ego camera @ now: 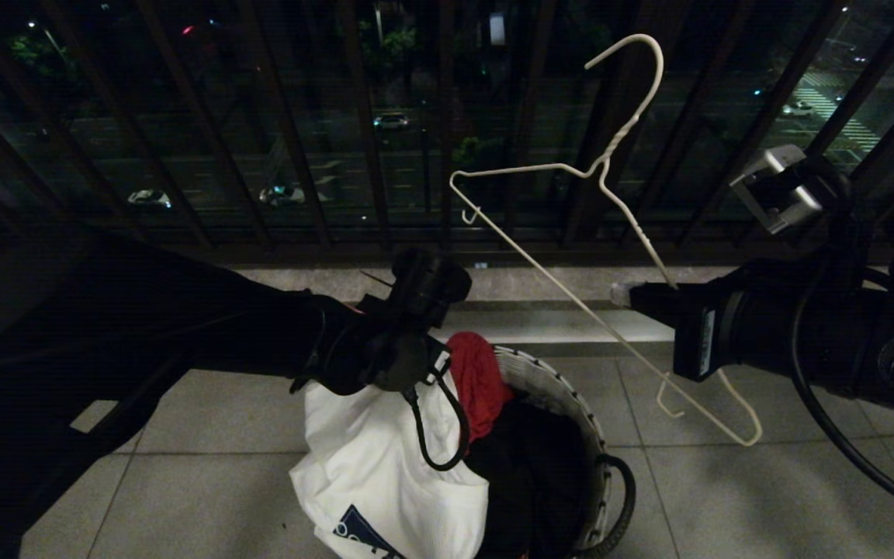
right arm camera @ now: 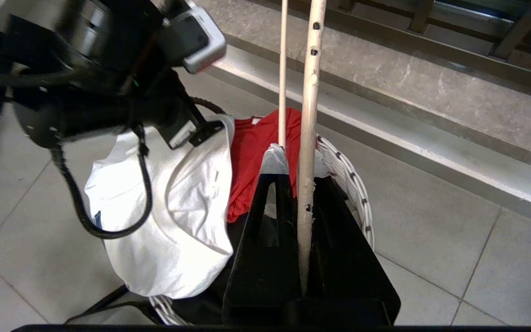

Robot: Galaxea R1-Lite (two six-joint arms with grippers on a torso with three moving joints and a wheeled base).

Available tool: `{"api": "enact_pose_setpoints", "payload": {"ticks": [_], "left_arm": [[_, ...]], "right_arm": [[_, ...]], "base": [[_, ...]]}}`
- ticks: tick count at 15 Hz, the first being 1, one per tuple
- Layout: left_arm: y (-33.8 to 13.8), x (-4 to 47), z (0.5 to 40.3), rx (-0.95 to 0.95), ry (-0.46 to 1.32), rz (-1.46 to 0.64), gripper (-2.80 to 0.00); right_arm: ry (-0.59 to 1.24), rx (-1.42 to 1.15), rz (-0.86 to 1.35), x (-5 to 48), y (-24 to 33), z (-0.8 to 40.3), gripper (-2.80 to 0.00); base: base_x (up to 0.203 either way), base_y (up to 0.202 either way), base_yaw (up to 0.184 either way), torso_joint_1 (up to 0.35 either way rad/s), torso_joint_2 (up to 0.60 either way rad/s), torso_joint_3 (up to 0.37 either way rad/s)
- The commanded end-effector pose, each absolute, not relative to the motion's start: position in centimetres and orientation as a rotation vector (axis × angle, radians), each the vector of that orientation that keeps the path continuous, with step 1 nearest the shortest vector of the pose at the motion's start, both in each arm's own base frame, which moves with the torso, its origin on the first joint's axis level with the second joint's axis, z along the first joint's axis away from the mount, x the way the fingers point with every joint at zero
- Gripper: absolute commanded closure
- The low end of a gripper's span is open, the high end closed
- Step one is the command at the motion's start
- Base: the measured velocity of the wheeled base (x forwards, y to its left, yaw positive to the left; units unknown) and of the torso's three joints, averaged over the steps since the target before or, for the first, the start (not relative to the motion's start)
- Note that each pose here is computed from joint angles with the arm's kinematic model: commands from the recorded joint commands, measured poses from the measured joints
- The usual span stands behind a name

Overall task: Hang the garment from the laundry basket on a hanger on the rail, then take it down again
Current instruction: Pick up clothes from the basket

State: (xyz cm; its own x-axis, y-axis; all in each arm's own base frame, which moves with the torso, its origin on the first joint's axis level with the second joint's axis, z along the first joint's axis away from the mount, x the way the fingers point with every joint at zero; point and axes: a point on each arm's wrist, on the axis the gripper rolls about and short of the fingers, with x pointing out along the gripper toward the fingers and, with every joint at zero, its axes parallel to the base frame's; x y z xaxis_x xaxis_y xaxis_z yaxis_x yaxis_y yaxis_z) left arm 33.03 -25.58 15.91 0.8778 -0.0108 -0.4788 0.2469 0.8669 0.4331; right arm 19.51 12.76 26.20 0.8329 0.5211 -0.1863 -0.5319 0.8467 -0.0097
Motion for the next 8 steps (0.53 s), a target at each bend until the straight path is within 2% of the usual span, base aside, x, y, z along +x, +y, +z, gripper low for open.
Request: {"api": "enact_pose_setpoints", "payload": {"ticks": [1, 8], "left_arm": [[-25.4, 32.4, 17.0, 0.496, 0.464, -0.140, -2.80], [-25.1, 30.7, 13.8, 0.542, 0.531, -0.155, -2.80]], "right_arm": [[0.176, -0.061, 0.557, 19.5, 12.8, 26.3, 0.00], [0.174, -0.060, 0.557, 19.5, 12.8, 26.3, 0.00]], "base": [[0.000, 0.000, 0.000, 0.000, 0.00, 0.000], [0.000, 0.000, 0.000, 0.000, 0.00, 0.000]]}}
